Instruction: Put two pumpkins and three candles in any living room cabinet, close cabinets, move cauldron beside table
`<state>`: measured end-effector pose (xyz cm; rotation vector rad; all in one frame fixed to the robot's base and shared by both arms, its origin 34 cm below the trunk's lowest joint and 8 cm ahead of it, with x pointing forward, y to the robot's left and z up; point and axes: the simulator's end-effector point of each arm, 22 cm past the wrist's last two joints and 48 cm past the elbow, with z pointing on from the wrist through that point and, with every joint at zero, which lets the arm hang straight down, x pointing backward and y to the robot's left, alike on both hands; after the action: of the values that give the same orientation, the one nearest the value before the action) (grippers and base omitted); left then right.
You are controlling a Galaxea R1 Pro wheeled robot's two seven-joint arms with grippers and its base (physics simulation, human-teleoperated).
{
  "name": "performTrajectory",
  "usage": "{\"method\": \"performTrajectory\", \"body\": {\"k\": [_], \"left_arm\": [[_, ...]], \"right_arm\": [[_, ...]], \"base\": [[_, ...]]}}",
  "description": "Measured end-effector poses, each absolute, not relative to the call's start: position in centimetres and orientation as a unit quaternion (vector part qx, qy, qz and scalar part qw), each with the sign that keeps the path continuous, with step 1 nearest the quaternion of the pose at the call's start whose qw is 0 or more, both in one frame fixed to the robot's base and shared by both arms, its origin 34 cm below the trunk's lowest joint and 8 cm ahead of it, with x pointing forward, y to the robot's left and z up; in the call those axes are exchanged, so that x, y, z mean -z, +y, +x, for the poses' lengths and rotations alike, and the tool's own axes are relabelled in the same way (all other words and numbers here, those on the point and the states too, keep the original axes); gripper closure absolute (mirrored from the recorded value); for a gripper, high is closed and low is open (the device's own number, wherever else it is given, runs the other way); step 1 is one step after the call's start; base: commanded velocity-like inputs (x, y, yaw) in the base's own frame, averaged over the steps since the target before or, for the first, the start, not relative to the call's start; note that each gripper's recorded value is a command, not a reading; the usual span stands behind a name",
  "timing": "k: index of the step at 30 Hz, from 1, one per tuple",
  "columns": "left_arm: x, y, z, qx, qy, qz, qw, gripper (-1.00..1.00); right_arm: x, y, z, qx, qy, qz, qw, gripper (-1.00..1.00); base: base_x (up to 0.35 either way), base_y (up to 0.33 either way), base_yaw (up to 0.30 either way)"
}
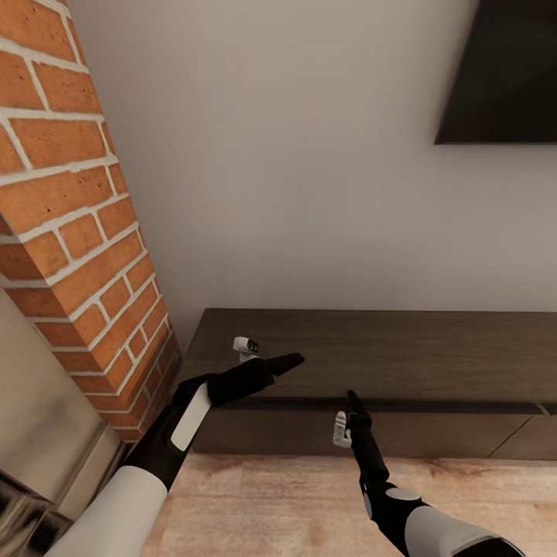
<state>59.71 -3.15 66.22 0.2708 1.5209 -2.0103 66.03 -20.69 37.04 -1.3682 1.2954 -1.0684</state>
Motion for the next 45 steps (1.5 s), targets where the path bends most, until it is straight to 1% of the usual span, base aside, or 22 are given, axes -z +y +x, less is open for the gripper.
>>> {"method": "performTrajectory", "body": {"k": [2,3,4,5,26,32,45], "left_arm": [[-66.2,-3.2,59.7,0.757,0.573,0.102,0.299,-1.00],[-66.2,-3.2,59.7,0.757,0.573,0.102,0.299,-1.00],[-66.2,-3.2,59.7,0.757,0.573,0.102,0.299,-1.00],[-66.2,-3.2,59.7,0.757,0.573,0.102,0.299,-1.00],[-66.2,-3.1,59.7,0.757,0.572,0.102,0.299,-1.00],[-66.2,-3.1,59.7,0.757,0.572,0.102,0.299,-1.00],[-66.2,-3.2,59.7,0.756,0.573,0.102,0.299,-1.00]], "right_arm": [[-37.1,-20.7,66.0,0.438,0.527,-0.559,0.467,-1.00],[-37.0,-22.5,66.0,0.445,0.563,-0.522,0.460,-1.00],[-37.0,-22.8,66.0,0.446,0.569,-0.516,0.458,-1.00],[-37.0,-23.1,66.0,0.447,0.574,-0.511,0.457,1.00],[-37.0,-23.6,65.9,0.450,0.583,-0.502,0.454,1.00],[-37.2,-24.1,66.2,0.452,0.592,-0.489,0.454,1.00],[-37.6,-24.3,66.3,0.455,0.594,-0.481,0.457,1.00]], "base": [[0.000,0.000,0.000],[0.000,0.000,0.000],[0.000,0.000,0.000],[0.000,0.000,0.000],[0.000,0.000,0.000],[-0.124,0.000,0.000],[-0.008,0.000,0.000]]}}
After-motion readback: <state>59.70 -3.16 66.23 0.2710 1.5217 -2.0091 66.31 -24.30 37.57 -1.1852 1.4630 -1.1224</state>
